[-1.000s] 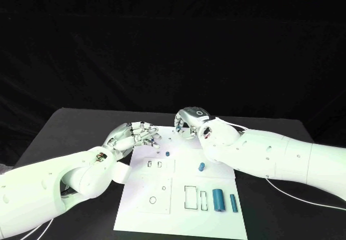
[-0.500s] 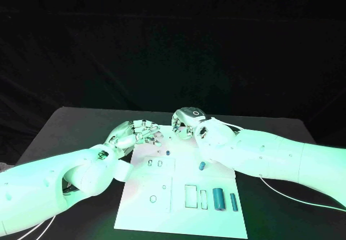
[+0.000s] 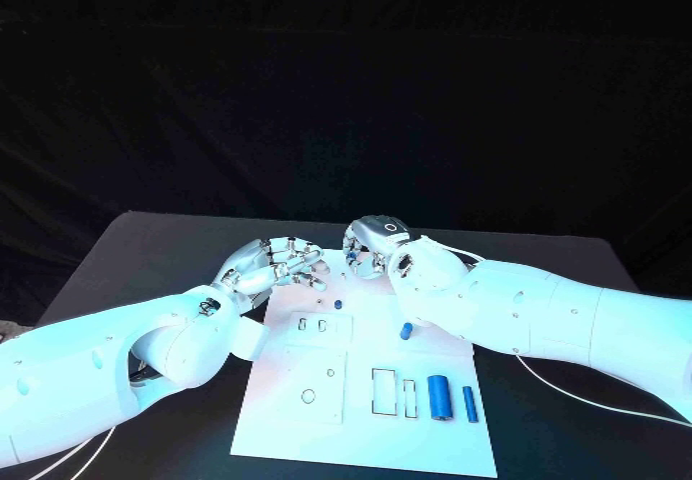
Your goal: Assemble the parts on the task board
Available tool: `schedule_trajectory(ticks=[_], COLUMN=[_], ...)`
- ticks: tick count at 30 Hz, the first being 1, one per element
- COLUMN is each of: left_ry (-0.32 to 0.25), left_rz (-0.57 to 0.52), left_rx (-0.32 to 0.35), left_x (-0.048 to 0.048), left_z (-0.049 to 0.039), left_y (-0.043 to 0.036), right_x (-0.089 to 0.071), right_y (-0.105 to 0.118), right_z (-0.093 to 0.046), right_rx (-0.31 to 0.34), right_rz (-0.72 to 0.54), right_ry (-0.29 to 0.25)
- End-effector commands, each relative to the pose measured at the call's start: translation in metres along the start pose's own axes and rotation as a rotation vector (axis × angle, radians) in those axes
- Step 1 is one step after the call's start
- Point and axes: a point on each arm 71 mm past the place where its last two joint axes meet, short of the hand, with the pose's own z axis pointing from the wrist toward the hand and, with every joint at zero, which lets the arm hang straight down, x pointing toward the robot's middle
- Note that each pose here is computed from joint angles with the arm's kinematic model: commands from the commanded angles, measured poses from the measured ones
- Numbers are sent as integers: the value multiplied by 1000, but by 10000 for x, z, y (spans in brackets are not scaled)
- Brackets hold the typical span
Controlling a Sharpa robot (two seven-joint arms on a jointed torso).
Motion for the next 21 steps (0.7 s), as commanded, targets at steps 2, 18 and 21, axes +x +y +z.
schedule_trajectory(ticks=[2,18,21], left_ry=[23,30,30], left_rz=[-5,-4,-4], left_rx=[13,12,12], left_x=[32,37,37], left_z=[9,18,18], left_y=[-22,-45,-47], right_x=[19,51,58], right_y=[13,-25,-24], right_z=[17,65,67], right_rx=[-14,-2,-3], right_rz=[-5,-13,-12], right_ry=[12,25,29])
